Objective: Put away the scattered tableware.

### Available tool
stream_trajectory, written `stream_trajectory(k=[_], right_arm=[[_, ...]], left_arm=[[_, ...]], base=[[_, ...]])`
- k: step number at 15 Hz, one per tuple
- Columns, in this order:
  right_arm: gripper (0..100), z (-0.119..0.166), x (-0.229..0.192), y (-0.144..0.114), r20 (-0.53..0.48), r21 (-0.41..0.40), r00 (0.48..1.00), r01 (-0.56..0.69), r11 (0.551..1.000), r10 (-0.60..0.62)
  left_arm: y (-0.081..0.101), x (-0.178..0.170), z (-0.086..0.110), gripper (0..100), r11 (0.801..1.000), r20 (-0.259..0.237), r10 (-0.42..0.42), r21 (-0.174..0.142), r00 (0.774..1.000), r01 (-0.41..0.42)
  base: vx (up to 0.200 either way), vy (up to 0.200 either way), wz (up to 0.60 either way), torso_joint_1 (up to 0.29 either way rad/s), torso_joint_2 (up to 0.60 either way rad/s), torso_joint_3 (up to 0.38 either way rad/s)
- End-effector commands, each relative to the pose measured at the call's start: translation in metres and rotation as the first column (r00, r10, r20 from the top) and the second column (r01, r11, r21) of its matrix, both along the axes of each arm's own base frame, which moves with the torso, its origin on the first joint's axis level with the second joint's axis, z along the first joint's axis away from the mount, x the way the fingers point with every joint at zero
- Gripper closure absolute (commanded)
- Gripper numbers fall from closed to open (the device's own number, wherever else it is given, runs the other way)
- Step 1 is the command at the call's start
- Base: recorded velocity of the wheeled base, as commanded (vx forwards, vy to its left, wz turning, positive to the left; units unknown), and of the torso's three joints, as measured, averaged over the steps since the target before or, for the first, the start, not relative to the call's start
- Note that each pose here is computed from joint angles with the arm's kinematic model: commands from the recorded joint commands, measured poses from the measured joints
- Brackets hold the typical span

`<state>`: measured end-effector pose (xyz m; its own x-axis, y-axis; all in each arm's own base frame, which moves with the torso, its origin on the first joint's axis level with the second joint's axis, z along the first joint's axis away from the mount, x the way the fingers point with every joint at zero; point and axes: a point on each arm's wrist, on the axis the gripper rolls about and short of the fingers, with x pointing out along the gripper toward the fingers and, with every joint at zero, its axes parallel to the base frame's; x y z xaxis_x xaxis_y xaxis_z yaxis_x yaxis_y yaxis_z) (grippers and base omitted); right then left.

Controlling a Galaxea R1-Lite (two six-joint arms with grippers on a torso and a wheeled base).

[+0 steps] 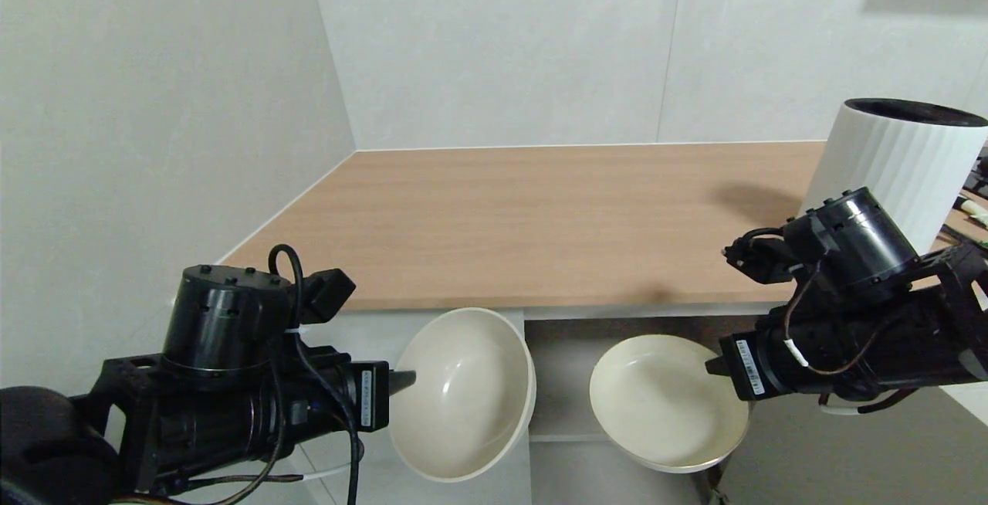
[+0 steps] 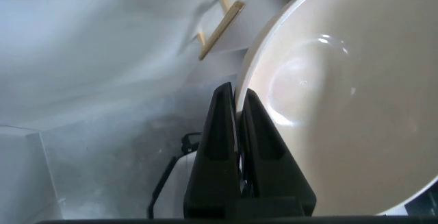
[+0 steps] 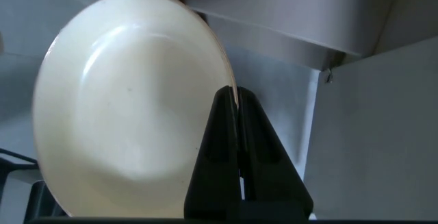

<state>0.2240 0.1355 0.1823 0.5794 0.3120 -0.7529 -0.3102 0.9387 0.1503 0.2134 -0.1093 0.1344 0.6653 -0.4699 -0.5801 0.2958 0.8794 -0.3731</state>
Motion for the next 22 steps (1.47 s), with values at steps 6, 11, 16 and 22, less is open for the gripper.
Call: stream_trajectory(k=[6, 11, 16, 22], right_arm=[[100, -0.004, 0.002, 0.002, -0.013, -0.010, 1.000, -0.001, 1.000, 0.001], [100, -0.006, 0.003, 0.002, -0.018, -0.012, 1.000, -0.002, 1.000, 0.002], [100, -0.009, 0.005, 0.003, -0.029, -0.020, 1.000, -0.002, 1.000, 0.001], [100, -0.038, 0.013, 0.021, -0.115, -0.081, 0.993, -0.039, 0.996, 0.030]], left_arm=[[0.000, 0.001, -0.001, 100, 1.000, -0.004, -0.001, 0.001, 1.000, 0.001], [0.000, 0.001, -0.001, 100, 1.000, -0.004, -0.001, 0.001, 1.000, 0.001], [0.000, 0.001, -0.001, 100, 1.000, -0.004, -0.001, 0.001, 1.000, 0.001], [0.000, 0.001, -0.001, 100, 1.000, -0.004, 0.000, 0.002, 1.000, 0.000]], base=[[0.000, 0.000, 0.00, -0.182, 0.47, 0.292], [0.000, 0.000, 0.00, -0.148, 0.46, 0.305], [0.000, 0.000, 0.00, -0.057, 0.23, 0.155], [0.000, 0.000, 0.00, 0.000, 0.00, 0.000]])
